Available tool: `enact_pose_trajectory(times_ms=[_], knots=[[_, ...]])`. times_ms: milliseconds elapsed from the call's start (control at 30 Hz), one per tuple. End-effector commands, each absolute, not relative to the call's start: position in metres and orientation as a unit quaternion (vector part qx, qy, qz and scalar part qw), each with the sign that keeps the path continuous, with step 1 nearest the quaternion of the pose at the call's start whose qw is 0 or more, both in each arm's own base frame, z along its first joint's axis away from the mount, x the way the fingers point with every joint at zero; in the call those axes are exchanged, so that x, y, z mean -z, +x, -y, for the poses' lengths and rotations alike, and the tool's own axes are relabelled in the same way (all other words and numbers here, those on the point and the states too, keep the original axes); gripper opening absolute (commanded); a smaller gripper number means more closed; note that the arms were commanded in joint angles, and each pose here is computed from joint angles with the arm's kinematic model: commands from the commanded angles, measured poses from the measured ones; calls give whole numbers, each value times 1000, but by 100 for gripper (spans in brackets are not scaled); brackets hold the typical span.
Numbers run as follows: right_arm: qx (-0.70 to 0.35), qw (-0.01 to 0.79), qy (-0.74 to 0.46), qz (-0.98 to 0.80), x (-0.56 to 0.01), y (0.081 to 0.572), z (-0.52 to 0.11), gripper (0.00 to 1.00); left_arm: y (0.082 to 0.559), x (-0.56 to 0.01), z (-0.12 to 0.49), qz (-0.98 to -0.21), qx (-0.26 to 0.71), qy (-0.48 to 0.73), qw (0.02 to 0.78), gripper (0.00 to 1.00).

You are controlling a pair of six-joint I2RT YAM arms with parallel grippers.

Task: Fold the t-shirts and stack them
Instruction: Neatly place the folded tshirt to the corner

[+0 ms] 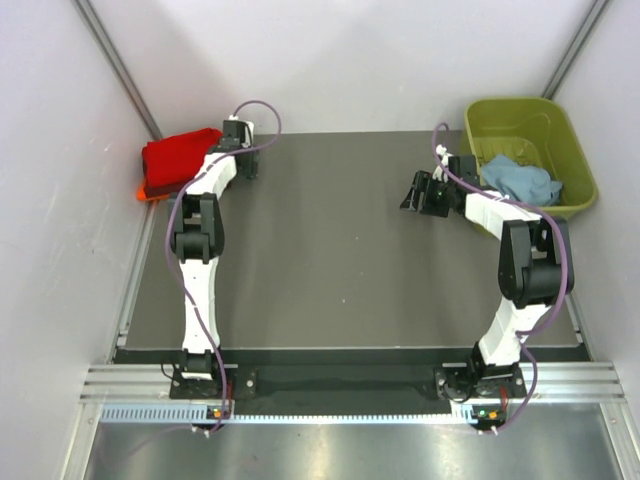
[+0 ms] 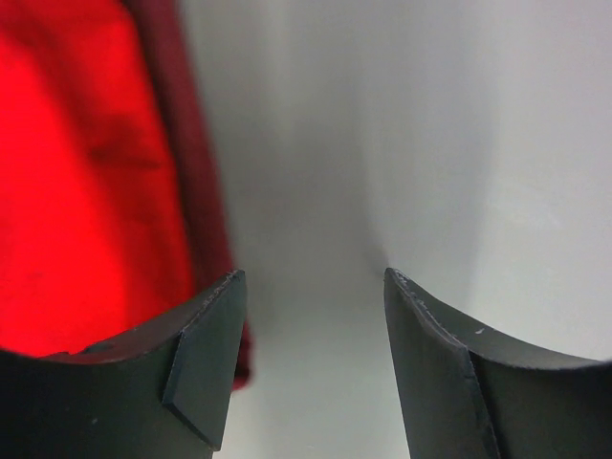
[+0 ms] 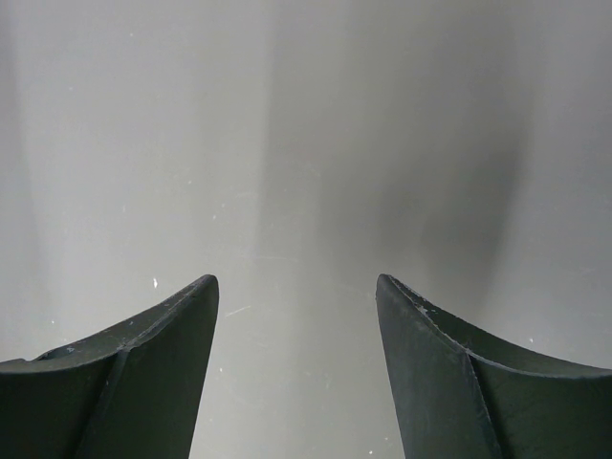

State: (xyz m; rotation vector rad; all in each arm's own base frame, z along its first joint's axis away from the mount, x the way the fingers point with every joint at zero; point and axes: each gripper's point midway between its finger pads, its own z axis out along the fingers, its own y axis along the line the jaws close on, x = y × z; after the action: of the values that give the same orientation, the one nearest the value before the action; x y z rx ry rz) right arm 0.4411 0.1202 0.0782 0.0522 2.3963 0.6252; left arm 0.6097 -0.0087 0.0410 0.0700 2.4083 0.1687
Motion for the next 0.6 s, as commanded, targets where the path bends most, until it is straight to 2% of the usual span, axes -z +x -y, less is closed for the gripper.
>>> enact_pose_trajectory(times_ms=[0,367,567], knots=[[-241,364,1,-899,-102,450,-123,68,613,-48,-21,-925,-97,6,368,64],[-244,365,-2,-898,-101,452,-127,68,578,-82,-71,-921,-125,-56,364,64],[-250,363,-5,-897,-100,456,-134,68,575,-92,-57,-925,-85,-40,368,64]])
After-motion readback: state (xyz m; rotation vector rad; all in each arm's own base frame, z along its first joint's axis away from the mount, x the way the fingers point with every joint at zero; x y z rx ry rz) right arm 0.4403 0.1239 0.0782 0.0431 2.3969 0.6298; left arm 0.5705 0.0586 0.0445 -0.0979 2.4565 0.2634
